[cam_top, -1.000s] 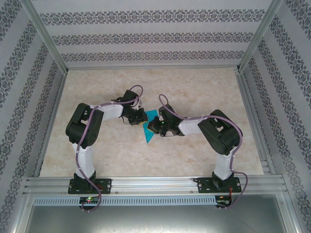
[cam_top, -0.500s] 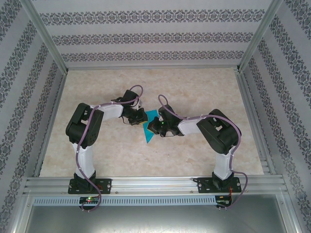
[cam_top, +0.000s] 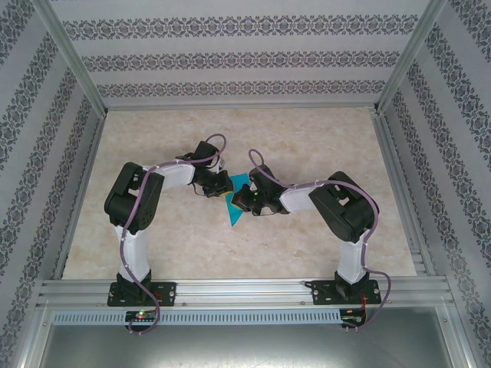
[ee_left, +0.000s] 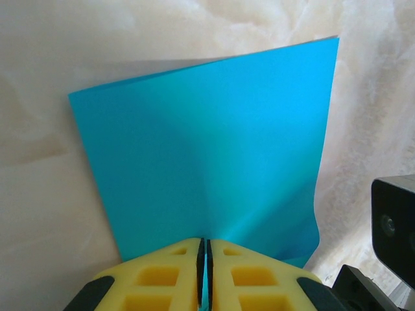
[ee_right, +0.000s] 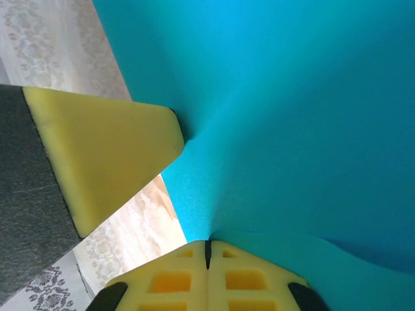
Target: Fold a paper plane with a square sheet of paper (pick it up from the middle)
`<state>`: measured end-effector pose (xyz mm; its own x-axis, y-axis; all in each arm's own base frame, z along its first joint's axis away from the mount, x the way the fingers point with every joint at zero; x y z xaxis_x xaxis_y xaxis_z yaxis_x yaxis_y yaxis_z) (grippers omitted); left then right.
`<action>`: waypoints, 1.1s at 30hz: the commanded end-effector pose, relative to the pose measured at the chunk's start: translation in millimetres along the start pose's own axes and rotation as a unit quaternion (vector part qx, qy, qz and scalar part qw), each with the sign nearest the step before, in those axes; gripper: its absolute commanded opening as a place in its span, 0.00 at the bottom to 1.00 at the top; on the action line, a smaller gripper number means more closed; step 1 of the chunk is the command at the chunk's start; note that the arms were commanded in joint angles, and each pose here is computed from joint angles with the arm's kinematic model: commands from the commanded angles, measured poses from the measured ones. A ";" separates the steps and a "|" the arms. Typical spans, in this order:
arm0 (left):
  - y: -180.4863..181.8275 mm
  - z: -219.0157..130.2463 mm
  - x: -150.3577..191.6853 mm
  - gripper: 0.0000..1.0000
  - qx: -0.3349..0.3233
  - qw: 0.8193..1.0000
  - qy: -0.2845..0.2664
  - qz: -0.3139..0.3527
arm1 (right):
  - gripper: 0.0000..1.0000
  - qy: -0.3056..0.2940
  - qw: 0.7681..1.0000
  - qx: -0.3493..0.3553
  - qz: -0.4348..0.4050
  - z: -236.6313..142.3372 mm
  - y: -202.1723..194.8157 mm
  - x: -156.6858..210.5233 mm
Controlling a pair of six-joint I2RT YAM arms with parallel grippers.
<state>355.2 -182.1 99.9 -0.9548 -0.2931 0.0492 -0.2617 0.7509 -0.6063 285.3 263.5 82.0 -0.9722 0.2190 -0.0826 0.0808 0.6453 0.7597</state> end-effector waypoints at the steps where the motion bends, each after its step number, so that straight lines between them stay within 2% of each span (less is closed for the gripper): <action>1: 10.3 6.6 3.7 0.14 -0.021 0.999 0.024 -0.007 | 0.00 0.012 1.000 0.008 -0.009 7.7 -4.5 1.9; 19: 9.0 5.0 3.0 0.14 -0.025 0.999 0.026 -0.005 | 0.00 0.016 0.999 0.027 -0.008 9.4 -12.5 2.9; 28: 3.8 -34.5 -10.4 0.19 -0.011 0.999 -0.032 -0.023 | 0.00 0.017 0.999 0.039 -0.004 8.6 -14.1 3.6; 33: 9.4 -52.3 -11.3 0.21 -0.004 0.997 -0.059 -0.041 | 0.12 0.020 0.999 0.042 -0.002 8.8 -13.7 3.4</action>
<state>361.5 -151.3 123.4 -0.9277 -0.3732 0.0145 -0.3054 0.7358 -0.6044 287.7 266.9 82.4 -0.9776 0.1877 -0.0950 0.0497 0.6449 0.7626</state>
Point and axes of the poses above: each hand's point on the last joint's axis, 136 mm out from that joint toward the fingers, its own z axis out along the fingers, its own y axis along the line the jaws close on, x = y × z, the point moved 10 cm from there along -z, back along the fingers, and after that the axes turned 8 degrees about -z, right-handed, at the moved point
